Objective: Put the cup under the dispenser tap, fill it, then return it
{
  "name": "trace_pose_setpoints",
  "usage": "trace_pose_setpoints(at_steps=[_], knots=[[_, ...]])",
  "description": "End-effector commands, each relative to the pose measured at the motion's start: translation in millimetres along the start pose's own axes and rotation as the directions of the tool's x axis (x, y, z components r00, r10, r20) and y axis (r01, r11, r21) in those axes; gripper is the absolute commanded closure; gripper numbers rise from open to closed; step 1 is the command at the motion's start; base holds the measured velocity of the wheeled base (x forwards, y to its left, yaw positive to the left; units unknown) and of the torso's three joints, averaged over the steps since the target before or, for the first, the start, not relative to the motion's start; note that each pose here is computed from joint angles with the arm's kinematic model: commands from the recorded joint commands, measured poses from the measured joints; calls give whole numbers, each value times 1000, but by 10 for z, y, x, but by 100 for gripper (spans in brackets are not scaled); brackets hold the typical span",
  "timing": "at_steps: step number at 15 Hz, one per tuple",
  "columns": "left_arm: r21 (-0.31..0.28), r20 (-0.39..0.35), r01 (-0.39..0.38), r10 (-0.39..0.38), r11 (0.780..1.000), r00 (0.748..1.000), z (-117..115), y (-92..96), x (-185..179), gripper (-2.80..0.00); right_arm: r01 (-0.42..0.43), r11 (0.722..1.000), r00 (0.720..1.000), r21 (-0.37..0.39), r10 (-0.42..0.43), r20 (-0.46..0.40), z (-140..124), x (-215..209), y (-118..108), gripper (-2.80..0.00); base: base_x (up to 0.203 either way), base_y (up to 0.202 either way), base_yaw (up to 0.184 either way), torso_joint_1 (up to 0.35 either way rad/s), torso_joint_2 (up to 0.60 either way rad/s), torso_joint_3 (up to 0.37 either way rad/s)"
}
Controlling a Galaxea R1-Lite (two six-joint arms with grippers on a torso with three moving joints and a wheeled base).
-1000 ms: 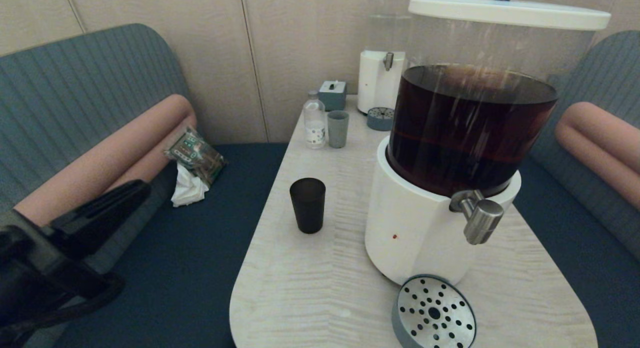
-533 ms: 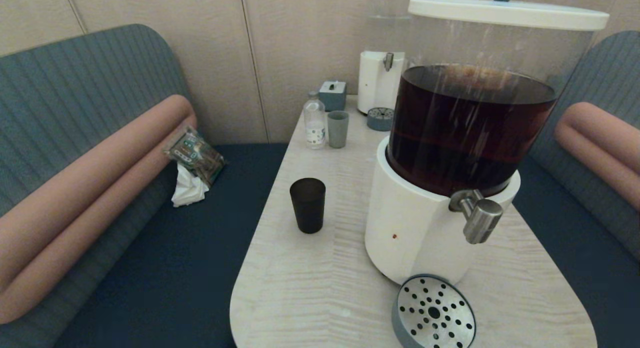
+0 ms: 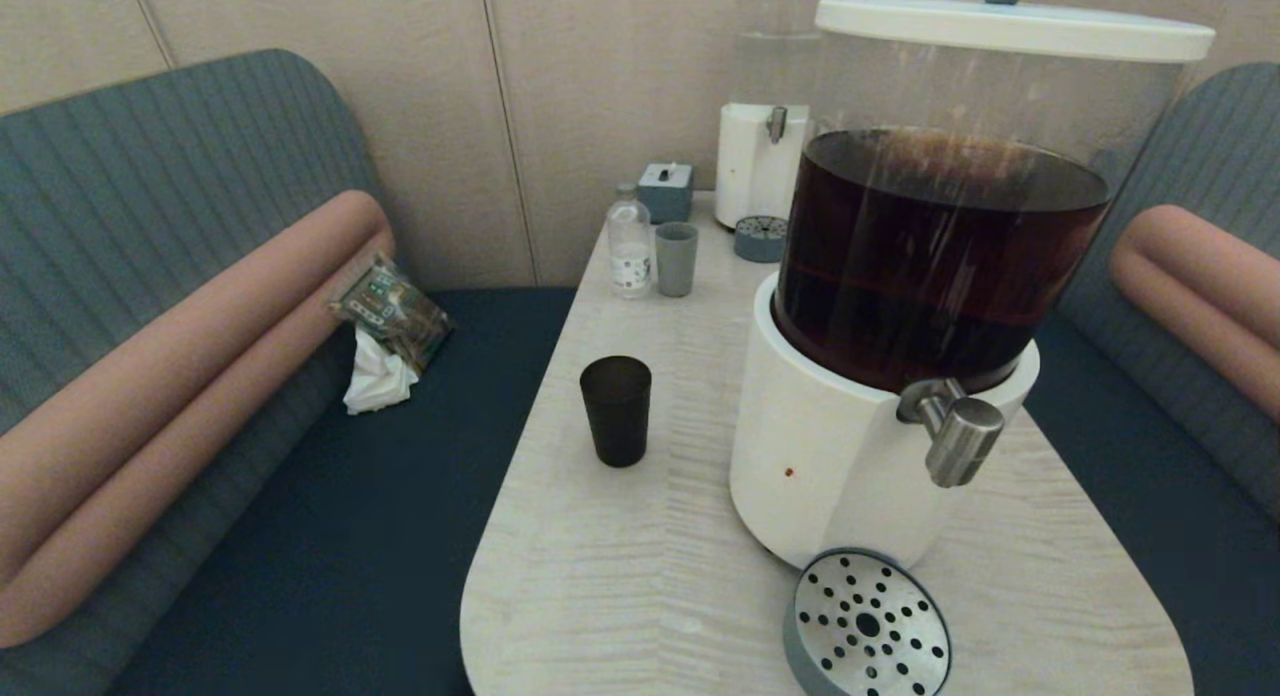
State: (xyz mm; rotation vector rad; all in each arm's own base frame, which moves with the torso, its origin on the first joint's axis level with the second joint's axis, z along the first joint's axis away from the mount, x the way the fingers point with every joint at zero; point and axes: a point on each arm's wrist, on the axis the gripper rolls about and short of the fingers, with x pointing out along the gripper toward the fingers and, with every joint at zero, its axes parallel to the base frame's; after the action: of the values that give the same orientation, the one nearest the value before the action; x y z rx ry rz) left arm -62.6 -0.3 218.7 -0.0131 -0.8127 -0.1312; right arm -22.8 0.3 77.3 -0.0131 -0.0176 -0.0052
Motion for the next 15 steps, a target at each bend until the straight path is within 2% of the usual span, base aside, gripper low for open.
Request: trace_pose_setpoints(at_steps=[1, 3, 4, 6, 7, 8, 10, 12, 13, 15], knots=[[44, 69, -4, 1, 999, 998, -2, -29, -263, 0, -1, 1000, 1000, -1, 1, -4, -17, 3, 0, 0, 0, 0, 0, 0, 0, 0], [125, 18, -13, 11, 992, 1000, -277, -26, -369, 0, -1, 1000, 1000, -1, 1, -4, -17, 3, 0, 0, 0, 0, 0, 0, 0, 0], [147, -26, -11, 15, 989, 1000, -450, -22, -410, 0, -1, 1000, 1000, -1, 1, -4, -17, 3, 0, 0, 0, 0, 0, 0, 0, 0], [164, -160, -4, 30, 986, 987, -700, -14, -467, 0, -1, 1000, 1000, -1, 1, -4, -17, 3, 0, 0, 0, 0, 0, 0, 0, 0], [164, -242, 0, 41, 986, 970, -779, -10, -482, 0, -1, 1000, 1000, -1, 1, -4, -17, 3, 0, 0, 0, 0, 0, 0, 0, 0], [157, -339, 8, 46, 988, 940, -878, -7, -512, 0, -1, 1000, 1000, -1, 1, -4, -17, 3, 0, 0, 0, 0, 0, 0, 0, 0], [148, -533, 9, 72, 989, 843, -1076, -1, -610, 0, -1, 1000, 1000, -1, 1, -4, -17, 3, 0, 0, 0, 0, 0, 0, 0, 0], [148, -648, 17, 84, 989, 757, -1193, -1, -696, 0, -1, 1000, 1000, -1, 1, -4, -17, 3, 0, 0, 0, 0, 0, 0, 0, 0], [142, -682, 21, 83, 990, 727, -1227, -2, -727, 0, -1, 1000, 1000, -1, 1, -4, -17, 3, 0, 0, 0, 0, 0, 0, 0, 0], [139, -690, 18, 84, 990, 719, -1235, -2, -733, 0, -1, 1000, 1000, -1, 1, -4, -17, 3, 0, 0, 0, 0, 0, 0, 0, 0]])
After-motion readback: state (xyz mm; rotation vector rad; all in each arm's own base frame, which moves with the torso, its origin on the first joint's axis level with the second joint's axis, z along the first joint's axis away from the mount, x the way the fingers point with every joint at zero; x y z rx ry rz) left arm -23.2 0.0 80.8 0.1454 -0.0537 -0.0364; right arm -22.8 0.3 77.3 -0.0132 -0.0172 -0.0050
